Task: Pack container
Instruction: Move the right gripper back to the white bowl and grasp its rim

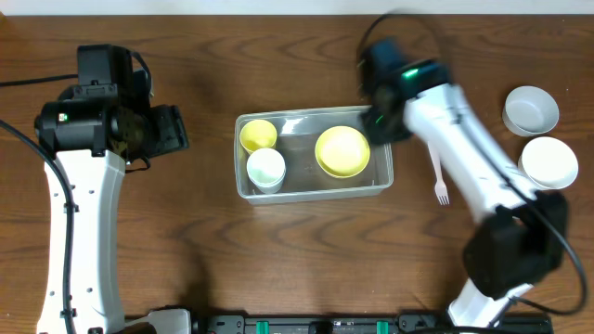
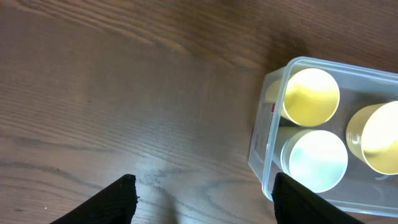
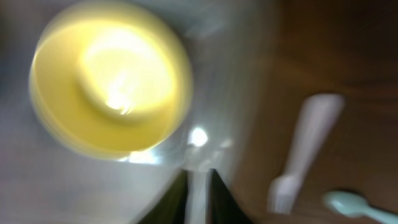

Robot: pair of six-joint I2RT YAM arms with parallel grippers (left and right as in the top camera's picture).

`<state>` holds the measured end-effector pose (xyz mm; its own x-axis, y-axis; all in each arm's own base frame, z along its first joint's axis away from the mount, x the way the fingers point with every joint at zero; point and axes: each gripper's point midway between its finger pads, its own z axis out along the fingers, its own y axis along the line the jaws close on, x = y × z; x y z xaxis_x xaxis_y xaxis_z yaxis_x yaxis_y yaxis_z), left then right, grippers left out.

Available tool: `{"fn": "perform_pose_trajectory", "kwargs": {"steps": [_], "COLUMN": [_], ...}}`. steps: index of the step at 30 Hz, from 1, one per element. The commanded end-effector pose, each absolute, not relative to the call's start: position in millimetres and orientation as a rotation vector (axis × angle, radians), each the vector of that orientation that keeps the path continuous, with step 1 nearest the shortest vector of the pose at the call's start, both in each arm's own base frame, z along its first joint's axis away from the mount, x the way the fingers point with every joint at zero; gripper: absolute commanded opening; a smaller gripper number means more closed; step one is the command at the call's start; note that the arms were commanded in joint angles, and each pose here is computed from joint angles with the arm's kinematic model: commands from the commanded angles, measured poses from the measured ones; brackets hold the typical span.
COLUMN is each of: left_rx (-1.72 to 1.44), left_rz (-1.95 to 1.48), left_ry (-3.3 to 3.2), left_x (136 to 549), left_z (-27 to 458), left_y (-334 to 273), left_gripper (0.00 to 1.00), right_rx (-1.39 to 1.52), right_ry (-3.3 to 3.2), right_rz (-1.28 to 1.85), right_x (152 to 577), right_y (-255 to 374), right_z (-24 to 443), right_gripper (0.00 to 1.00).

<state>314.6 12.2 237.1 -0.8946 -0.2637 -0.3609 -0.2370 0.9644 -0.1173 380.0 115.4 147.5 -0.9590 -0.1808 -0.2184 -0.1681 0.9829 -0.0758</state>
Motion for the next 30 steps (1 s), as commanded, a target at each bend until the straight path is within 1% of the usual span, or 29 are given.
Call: {"fn": "perform_pose_trajectory", "kwargs": {"steps": [1,2,3,4,6,8,10,15,20,24,30], "left_rx": [-0.383,-0.383,-0.383,-0.383,-0.383,-0.383,-0.383,-0.383,-0.384,-0.384,-0.384], "left_rz": [-0.093,-0.093,-0.093,-0.093,-0.093,-0.093,-0.093,-0.093,-0.094,-0.094,-0.094], "left_ry": [2.749,2.748,2.749,2.748,2.748,2.748,2.748,2.748,2.748,2.748,2.748], "left_x": [312,312,312,312,313,313,313,313,313,313,313], "left_z": [233,233,233,233,233,233,233,233,233,233,233], "left_y": [14,14,14,14,14,14,14,14,14,14,14], "left_gripper": [0.71,0.71,0.71,0.71,0.71,0.71,0.71,0.71,0.71,0.71,0.71], "right_rx": [0.167,0.253,0.34,0.406,0.537,0.683,0.803,0.998,1.047,1.079,1.065], "right_ry": [2.689,2.664,2.647,2.64,2.636,2.642,2.654,2.728,2.861,2.942,3.026], "right_rz": [-0.214,-0.219,-0.229,-0.241,-0.261,-0.264,-0.272,-0.271,-0.278,-0.233,-0.172], "right_x": [404,405,403,401,395,385,376,357,343,339,340], "right_y": [35,13,-9,-29,-67,-104,-135,-184,-201,-198,-191], "right_z": [220,228,232,233,231,221,208,164,118,85,57], "right_gripper": [0.45,0.66,0.76,0.78,0.78,0.81,0.81,0.83,0.83,0.83,0.83]}}
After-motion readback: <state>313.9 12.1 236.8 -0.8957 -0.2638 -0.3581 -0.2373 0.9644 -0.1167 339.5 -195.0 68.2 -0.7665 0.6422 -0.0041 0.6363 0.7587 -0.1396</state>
